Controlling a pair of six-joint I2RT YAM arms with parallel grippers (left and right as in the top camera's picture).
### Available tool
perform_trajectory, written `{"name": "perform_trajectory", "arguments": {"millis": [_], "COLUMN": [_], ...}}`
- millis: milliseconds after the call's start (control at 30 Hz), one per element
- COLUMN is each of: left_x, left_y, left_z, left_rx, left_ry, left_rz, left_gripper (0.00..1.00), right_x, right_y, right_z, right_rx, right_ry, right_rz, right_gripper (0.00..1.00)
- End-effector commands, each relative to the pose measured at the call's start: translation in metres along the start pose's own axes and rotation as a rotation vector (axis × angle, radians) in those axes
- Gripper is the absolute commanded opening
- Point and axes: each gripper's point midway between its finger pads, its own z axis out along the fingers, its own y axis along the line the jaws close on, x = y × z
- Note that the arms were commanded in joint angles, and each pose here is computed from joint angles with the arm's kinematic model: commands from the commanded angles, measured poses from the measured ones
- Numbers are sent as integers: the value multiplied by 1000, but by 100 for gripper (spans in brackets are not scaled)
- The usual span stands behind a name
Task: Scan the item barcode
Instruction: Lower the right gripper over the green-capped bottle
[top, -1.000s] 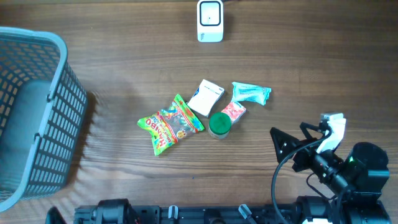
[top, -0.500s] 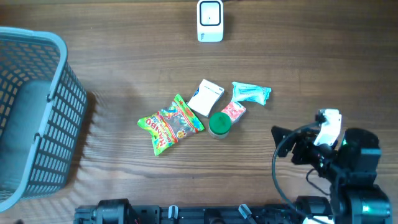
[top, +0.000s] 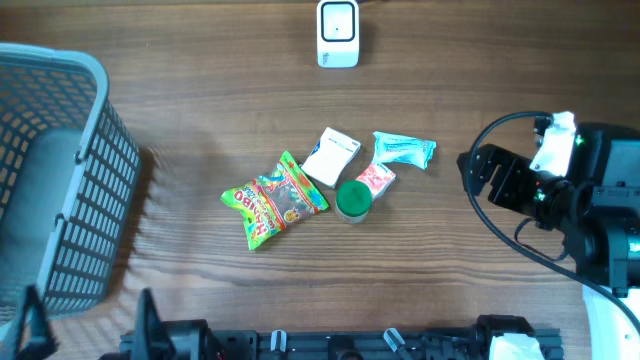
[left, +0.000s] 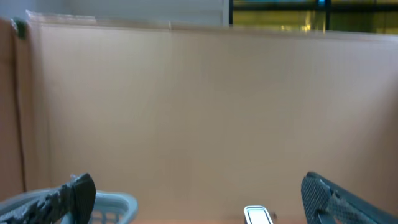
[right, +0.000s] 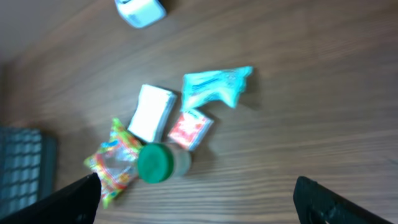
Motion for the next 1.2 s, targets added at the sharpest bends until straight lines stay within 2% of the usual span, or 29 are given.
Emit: {"name": "perform_trajectory", "arguments": {"millis": [0,133,167,300,433,533,600,733,833,967,1133,1167], "left_x": [49,113,130,181,219,231,235,249,257,264,273,273], "left_y": [-2,1,0,1,3,3,3,3,3,2,2,2], "left_z": [15,22,24,26,23,22,18,7,-1,-8,-18,-18], "left_rx": [18,9,13,14,8,6,5,1,-2,-4,-8,-8], "left_ry": [156,341,384,510,608,641,661,733,779,820,876,876], "left_rz": [-37,-51,-55,-67,-74,-77,-79,-84,-87,-91,-95,-95], "left_gripper": [100,100,100,100,100,100,100,100,100,100,100,100], "right_x": [0,22,38,72,94,104,102,134,135,143,172,178], "right_y": [21,31,43,61,65,82,80,75,81,82,74,70], "right_z": [6,46,66,117,155,164,171,195,201,206,224,228], "right_rx": [-80,27,55,241,274,156,169,210,218,237,310,329], "right_ry": [32,159,228,359,506,563,551,687,677,690,759,774], "right_rz": [-82,-94,-136,-250,-302,-365,-370,-180,-55,-37,-30,-34], "right_gripper": [100,99,99,100,100,100,100,100,100,100,100,92]}}
